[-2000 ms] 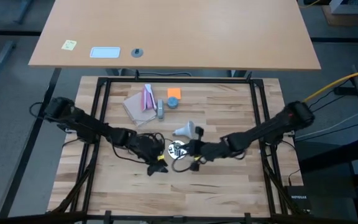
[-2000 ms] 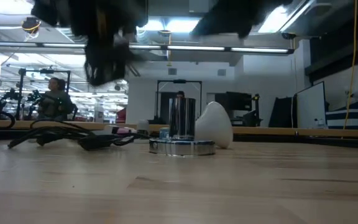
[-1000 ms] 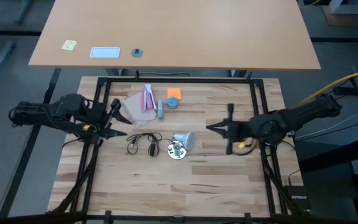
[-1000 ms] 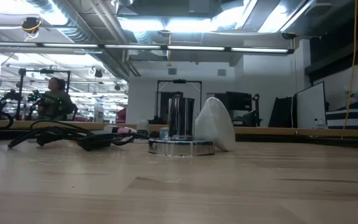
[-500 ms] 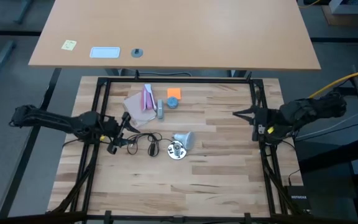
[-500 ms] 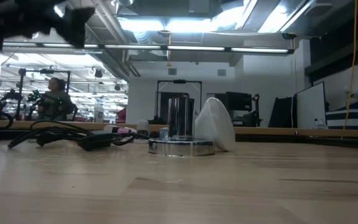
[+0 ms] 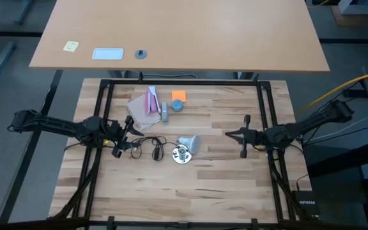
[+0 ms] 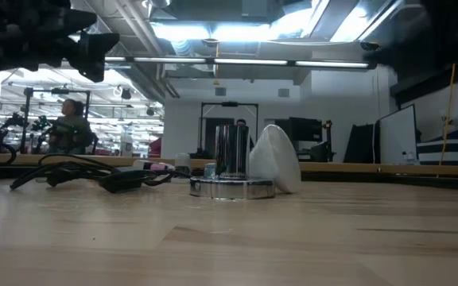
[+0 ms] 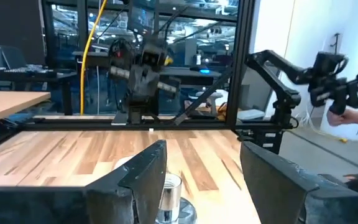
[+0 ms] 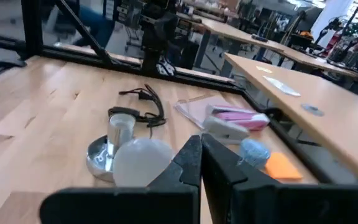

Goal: Screw lightbulb
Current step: Return to Home Position

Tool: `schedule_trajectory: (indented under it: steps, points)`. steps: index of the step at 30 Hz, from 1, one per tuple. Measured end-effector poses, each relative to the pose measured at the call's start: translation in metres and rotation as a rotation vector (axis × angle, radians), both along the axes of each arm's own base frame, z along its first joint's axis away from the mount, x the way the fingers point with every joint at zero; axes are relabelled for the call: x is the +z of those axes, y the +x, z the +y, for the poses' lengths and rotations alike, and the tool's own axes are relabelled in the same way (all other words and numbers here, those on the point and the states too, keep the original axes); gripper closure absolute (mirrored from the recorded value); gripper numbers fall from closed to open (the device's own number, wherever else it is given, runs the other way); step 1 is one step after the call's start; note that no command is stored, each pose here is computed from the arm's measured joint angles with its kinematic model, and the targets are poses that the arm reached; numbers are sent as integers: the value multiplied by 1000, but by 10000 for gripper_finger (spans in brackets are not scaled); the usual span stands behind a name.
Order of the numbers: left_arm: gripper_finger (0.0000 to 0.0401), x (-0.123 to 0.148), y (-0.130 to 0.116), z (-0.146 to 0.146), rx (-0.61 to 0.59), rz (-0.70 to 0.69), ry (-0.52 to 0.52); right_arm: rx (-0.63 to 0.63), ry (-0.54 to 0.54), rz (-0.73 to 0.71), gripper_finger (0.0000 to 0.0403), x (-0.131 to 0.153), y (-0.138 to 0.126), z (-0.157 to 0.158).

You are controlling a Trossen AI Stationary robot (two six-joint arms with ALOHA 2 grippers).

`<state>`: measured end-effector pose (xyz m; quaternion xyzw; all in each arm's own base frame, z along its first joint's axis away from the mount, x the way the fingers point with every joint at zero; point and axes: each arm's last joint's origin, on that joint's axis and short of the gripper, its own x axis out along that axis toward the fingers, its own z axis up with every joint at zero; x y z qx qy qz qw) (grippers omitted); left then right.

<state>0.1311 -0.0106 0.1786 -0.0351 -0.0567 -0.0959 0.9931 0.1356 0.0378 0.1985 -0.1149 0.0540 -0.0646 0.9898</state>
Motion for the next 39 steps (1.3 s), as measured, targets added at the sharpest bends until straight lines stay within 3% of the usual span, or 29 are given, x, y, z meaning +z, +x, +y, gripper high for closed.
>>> schedule_trajectory:
  steps: [3, 5, 12, 29, 32, 39]
  points:
    - [203, -2, 0, 0, 2, 16, 19, -4, 81, -69, 393, -31, -8, -3]
    - [203, -4, 0, 0, 3, 35, 28, -26, 102, -60, 393, -35, -9, -4]
    - [203, -12, 1, 0, 0, 125, 4, -45, -22, 19, 393, -42, -9, -5]
    - [203, -52, -11, 0, -1, 563, 27, -24, -75, 235, 393, -62, -17, -7]
    - [203, -47, -13, 1, 16, 510, 26, -24, -67, 214, 393, -59, -22, -9]
    - [203, -31, -20, 2, 23, 337, 16, -82, 18, 6, 393, -39, -30, -20]
